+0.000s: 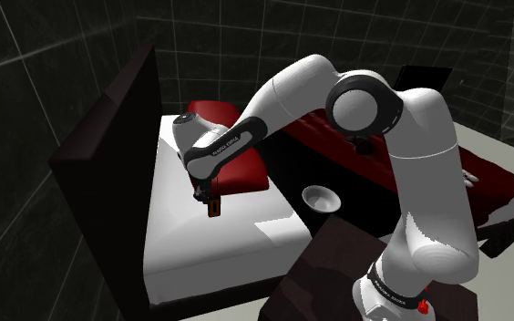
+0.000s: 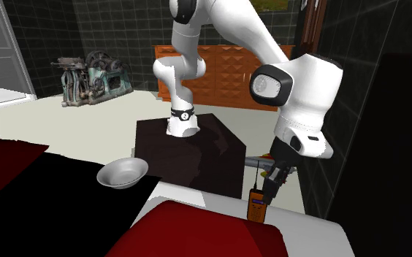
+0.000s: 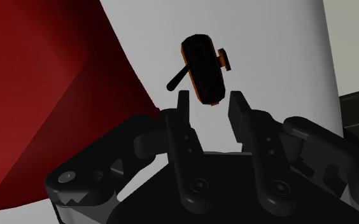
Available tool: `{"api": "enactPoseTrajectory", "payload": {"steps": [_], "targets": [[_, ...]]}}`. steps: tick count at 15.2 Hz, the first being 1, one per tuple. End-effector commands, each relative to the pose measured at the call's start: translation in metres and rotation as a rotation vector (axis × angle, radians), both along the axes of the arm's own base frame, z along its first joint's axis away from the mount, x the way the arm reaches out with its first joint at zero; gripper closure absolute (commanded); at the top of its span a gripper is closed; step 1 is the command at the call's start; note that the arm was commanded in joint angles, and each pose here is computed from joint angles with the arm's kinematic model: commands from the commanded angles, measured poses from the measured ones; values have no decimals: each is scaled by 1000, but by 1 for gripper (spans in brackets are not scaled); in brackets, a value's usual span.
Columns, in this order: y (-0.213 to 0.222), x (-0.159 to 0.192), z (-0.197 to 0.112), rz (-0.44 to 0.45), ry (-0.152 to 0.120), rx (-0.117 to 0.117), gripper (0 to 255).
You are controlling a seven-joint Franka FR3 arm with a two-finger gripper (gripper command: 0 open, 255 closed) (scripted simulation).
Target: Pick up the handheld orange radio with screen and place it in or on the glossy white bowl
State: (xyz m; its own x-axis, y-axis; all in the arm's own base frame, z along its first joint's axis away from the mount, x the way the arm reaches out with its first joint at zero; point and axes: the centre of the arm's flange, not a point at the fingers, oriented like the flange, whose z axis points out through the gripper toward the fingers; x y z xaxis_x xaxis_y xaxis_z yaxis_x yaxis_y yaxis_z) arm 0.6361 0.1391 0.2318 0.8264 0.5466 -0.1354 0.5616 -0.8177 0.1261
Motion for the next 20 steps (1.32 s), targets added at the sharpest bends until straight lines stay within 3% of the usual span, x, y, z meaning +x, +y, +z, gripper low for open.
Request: {"api": "enactPoseTrajectory", "payload": {"steps": [1,8,20], "targets": [[0,0,0,0,0,0,255],[0,0,0,0,0,0,255],[0,0,63,0,0,0,255]]}}
